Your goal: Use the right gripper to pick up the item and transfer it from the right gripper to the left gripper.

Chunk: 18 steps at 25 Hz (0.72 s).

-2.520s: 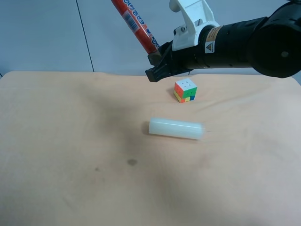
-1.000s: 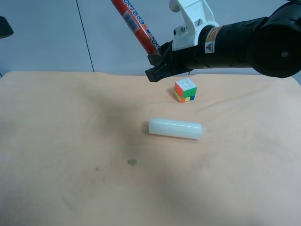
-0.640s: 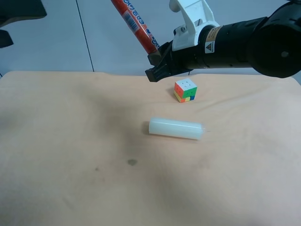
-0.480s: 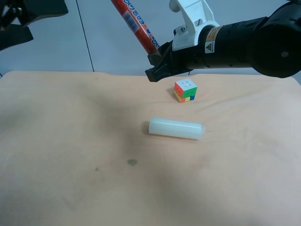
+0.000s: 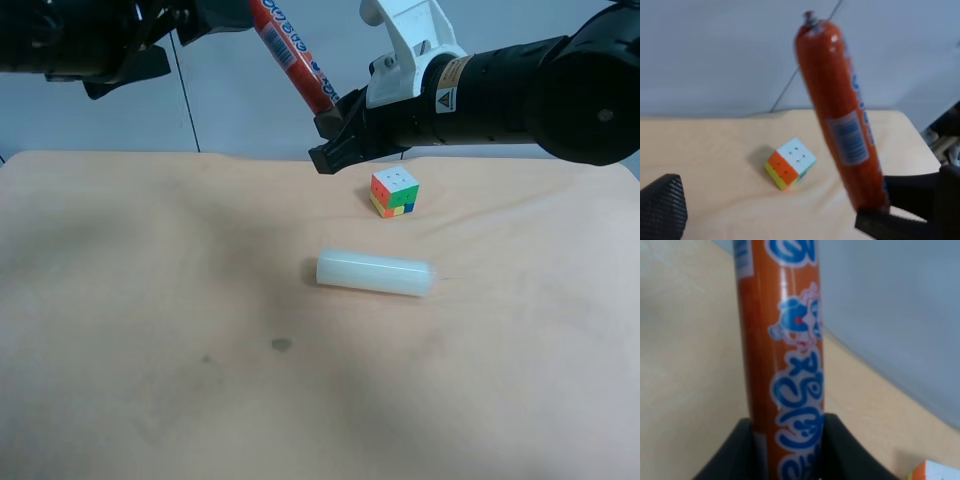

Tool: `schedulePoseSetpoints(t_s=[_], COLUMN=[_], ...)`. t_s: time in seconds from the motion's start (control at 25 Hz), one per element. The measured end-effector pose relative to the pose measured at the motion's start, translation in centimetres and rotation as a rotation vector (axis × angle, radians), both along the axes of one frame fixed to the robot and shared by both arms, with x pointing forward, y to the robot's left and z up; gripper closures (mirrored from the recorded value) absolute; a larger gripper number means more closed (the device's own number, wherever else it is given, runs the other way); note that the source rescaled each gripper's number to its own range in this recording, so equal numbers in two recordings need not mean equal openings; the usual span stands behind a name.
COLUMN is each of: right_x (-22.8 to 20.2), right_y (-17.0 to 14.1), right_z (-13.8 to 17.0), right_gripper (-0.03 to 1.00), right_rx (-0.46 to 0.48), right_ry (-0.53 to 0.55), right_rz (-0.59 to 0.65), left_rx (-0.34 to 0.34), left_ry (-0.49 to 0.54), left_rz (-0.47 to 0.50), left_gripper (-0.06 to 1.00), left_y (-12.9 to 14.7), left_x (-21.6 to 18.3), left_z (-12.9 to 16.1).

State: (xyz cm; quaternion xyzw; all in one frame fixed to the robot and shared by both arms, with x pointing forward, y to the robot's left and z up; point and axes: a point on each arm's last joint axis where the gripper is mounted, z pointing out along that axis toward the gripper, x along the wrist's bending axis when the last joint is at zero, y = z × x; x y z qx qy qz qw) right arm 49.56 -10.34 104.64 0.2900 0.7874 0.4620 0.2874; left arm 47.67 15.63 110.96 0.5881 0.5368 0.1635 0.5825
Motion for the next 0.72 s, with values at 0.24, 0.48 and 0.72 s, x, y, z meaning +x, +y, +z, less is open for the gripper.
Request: schedulePoseSetpoints(t_s=[0.24, 0.48, 0.72], right_x=[0.0, 0.0, 0.0], right_y=[0.0, 0.0, 0.0], right_z=[0.0, 0.0, 0.0], right_gripper=[0.96, 0.97, 0.97], right_rx=[0.000, 0.000, 0.000], right_ry=[0.000, 0.000, 0.000], right_rz=[0.000, 0.000, 0.000], left_rx=[0.013, 0.010, 0.010], left_ry=[0.024, 0.018, 0.018], left_rz=[-0.027, -0.026, -0.027], left_gripper=[-0.06, -0.06, -0.06], left_y=[-1.6, -2.4, -3.4], left_x=[2.0, 3.3, 5.0], left_z=[0.1, 0.4, 0.5])
